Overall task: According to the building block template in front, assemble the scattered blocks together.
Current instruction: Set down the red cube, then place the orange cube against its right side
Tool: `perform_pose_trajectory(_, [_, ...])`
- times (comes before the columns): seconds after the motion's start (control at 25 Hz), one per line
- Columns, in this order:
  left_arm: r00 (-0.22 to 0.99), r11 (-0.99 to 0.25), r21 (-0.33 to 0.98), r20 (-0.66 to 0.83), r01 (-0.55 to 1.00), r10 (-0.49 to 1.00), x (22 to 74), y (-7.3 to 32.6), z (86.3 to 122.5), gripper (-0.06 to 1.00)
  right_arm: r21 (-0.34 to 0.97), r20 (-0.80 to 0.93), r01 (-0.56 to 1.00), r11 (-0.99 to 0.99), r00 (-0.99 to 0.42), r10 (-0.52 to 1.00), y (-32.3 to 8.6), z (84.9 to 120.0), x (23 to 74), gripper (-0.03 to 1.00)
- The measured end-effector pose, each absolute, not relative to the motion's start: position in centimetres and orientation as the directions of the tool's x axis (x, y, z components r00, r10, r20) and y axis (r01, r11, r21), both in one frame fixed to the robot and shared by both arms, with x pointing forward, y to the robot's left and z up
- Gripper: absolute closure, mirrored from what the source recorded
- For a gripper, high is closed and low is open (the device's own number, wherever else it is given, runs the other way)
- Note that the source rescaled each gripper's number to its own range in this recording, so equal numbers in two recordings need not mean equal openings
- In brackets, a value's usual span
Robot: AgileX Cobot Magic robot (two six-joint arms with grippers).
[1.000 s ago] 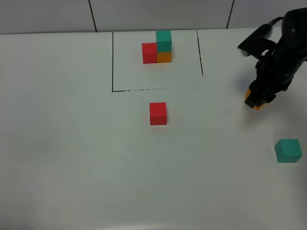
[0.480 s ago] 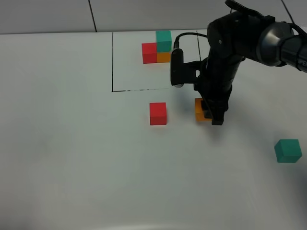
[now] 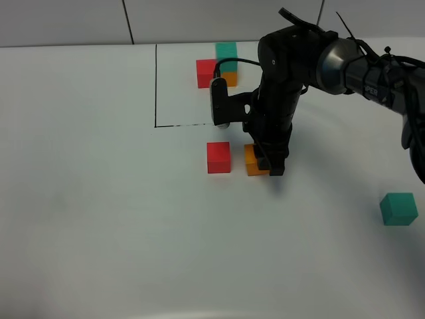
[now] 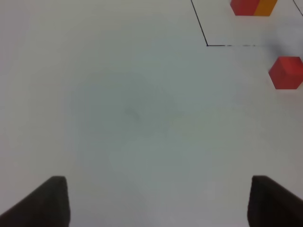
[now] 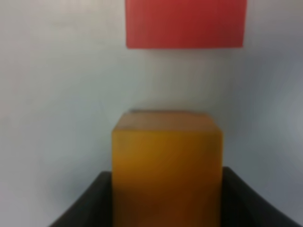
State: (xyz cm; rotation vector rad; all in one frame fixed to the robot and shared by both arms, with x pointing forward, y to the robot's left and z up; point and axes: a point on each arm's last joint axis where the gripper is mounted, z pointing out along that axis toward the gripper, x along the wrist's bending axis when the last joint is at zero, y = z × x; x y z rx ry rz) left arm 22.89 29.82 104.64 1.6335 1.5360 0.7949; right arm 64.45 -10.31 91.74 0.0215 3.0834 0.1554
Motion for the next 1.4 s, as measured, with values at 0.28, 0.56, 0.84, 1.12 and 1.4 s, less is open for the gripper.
perform_pose_trajectory(0.28, [0.089, -0.005, 0.846, -0.051, 0.533, 0.995, 22.9, 29.8, 104.6, 0.28, 0.124, -0.07, 0.016, 0.992, -0.997, 0.025, -10.0, 91.1, 64.8, 0.97])
perform_pose_trajectory(0.56, [0.089, -0.005, 0.846, -0.051, 0.533, 0.995, 22.9, 29.8, 104.6, 0.28, 0.149, -0.068, 0.024, 0.989, -0.997, 0.034, -9.7, 91.1, 64.8, 0.97])
perform_pose_trajectory(0.84, [0.089, -0.005, 0.846, -0.051, 0.533, 0.995, 22.9, 29.8, 104.6, 0.28, 0.157, -0.078, 0.007, 0.988, -0.997, 0.019, -9.0, 91.1, 64.6, 0.97])
perform_pose_trajectory(1.12, [0.089, -0.005, 0.846, -0.051, 0.533, 0.995, 22.9, 29.8, 104.6, 0.28, 0.165, -0.087, 0.007, 0.986, -0.996, 0.022, -8.9, 91.1, 64.6, 0.97])
perform_pose_trajectory(1.4, [0.089, -0.005, 0.846, -0.051, 0.533, 0.995, 22.9, 29.8, 104.6, 0.28, 0.17, -0.098, 0.005, 0.985, -0.995, 0.022, -8.8, 91.1, 64.7, 0.97])
